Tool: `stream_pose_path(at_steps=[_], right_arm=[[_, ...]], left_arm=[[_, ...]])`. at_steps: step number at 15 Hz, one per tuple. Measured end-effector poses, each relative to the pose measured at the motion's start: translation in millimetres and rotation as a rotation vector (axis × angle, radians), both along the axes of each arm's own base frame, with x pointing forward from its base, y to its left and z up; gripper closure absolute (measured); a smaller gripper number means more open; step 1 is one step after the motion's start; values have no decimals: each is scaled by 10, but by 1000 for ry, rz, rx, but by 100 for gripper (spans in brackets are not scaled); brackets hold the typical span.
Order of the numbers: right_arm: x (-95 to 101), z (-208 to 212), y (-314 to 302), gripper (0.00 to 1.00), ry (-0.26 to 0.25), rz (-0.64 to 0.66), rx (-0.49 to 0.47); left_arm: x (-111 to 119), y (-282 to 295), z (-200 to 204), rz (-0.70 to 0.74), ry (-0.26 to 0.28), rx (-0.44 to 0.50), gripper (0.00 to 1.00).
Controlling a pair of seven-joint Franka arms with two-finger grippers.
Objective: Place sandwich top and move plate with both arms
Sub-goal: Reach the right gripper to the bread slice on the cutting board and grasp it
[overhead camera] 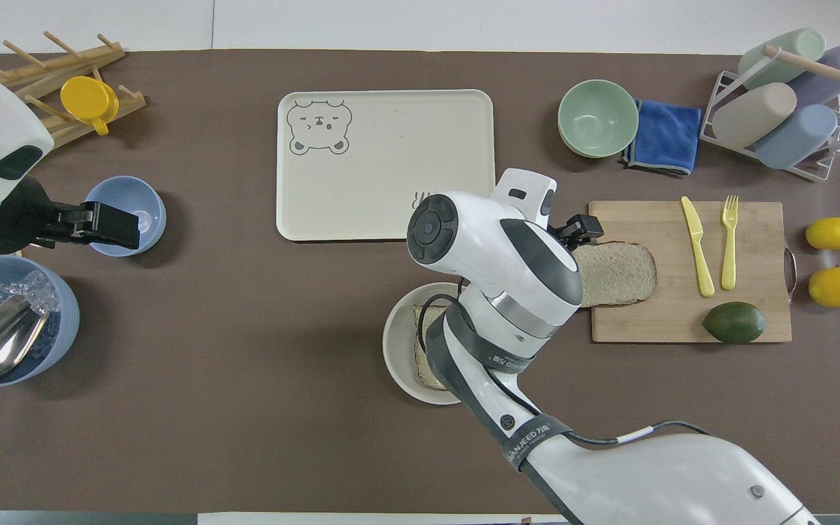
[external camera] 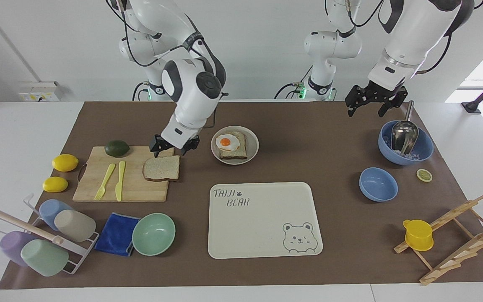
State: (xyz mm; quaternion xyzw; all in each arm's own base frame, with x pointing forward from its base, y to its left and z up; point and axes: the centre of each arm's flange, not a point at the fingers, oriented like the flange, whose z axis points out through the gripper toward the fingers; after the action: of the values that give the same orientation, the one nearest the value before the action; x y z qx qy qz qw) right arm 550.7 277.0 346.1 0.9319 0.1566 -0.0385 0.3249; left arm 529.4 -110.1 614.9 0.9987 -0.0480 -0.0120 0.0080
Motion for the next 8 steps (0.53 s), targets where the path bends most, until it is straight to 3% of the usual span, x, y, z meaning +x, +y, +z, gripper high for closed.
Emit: stream_pose_path(at_steps=[5,8], right_arm=[[179,-284,-358,0,-60,-126,-8],[177,-414,-478,0,-97,-187,7]], left_arm=[[0,0,0,0,0,0,0],[0,0,0,0,0,0,0]])
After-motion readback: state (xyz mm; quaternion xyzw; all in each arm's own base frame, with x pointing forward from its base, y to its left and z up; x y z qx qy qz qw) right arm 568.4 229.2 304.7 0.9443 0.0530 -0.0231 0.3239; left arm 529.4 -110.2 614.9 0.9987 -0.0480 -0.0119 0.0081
